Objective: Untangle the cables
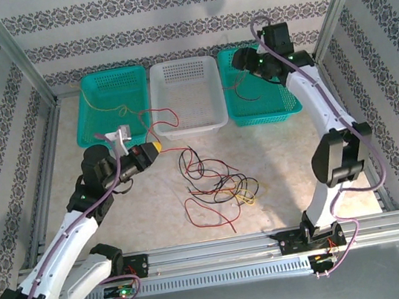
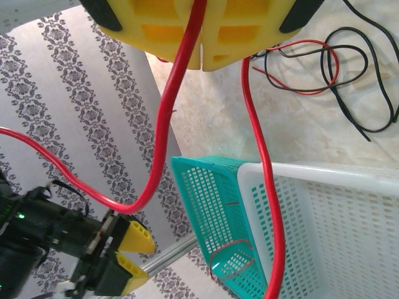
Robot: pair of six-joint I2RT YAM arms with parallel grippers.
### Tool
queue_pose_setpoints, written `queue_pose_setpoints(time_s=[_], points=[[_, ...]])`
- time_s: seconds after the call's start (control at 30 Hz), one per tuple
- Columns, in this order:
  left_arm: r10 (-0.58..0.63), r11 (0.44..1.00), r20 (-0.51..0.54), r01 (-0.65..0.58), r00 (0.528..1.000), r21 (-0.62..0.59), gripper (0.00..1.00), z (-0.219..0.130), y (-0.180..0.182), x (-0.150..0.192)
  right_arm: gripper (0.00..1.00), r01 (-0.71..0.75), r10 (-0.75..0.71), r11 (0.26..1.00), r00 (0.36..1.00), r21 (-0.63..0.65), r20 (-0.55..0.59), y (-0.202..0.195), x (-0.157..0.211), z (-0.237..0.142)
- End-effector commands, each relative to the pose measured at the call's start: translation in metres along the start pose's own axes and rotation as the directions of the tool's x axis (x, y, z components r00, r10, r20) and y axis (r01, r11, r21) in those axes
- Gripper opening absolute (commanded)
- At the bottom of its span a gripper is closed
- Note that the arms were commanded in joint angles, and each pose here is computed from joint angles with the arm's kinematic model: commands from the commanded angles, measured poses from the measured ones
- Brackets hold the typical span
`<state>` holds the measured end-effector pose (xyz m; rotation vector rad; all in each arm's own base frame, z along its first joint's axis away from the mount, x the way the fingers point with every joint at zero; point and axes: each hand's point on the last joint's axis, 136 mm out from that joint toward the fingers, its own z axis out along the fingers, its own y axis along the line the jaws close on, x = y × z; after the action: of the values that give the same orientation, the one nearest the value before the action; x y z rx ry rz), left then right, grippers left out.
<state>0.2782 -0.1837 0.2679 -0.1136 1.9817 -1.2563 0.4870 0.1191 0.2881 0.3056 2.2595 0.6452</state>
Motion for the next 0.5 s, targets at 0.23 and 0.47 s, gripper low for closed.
queue_pose_setpoints(time_s=[0.23,0.47], points=[[-0.020,0.948,-0.009,0.022,1.000,0.317,0.00,0.013,-0.056,-0.020,0.79,0.289,-0.260,0.889,0.957,-0.356,0.130,0.128,0.109,-0.131],[0.015,0.946,-0.064,0.007,0.998,0.324,0.00,0.015,-0.061,-0.015,0.78,0.369,-0.335,0.789,0.929,-0.492,0.159,0.174,0.158,-0.172]])
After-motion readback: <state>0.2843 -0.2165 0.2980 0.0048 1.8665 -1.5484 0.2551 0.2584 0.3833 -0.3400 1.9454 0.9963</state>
